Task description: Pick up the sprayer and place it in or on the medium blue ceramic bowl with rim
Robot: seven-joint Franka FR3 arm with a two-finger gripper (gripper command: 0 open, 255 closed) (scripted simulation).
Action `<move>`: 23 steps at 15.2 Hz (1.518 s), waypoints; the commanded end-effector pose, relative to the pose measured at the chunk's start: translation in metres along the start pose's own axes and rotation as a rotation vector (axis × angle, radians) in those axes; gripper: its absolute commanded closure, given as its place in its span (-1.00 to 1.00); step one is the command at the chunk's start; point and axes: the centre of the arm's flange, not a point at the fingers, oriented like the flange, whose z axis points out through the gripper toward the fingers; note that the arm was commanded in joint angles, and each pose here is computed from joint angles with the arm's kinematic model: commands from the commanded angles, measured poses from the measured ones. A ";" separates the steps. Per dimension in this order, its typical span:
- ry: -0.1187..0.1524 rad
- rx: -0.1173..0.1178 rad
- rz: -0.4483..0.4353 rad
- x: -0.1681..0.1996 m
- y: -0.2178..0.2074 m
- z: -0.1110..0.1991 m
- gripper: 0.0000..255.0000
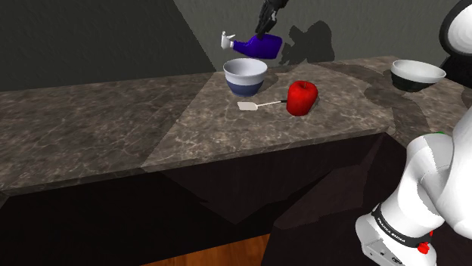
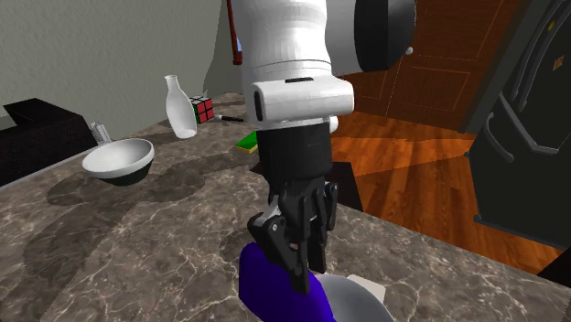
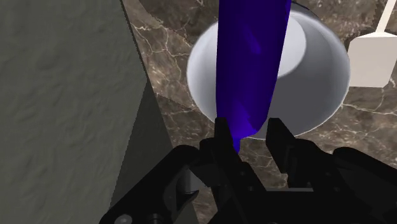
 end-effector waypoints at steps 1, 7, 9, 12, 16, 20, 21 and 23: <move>0.000 -0.001 0.000 -0.004 -0.002 0.009 1.00; 0.000 -0.001 0.000 -0.005 -0.003 0.012 1.00; 0.000 -0.001 0.000 -0.005 -0.003 0.012 1.00; 0.000 -0.001 0.000 -0.005 -0.004 0.012 -1.00; 0.000 -0.001 0.000 -0.005 -0.004 -0.001 -1.00; 0.000 -0.001 0.000 -0.005 -0.004 -0.038 -1.00; 0.000 -0.001 0.000 -0.005 -0.004 -0.038 -1.00; 0.000 -0.001 0.000 -0.005 -0.004 -0.038 -1.00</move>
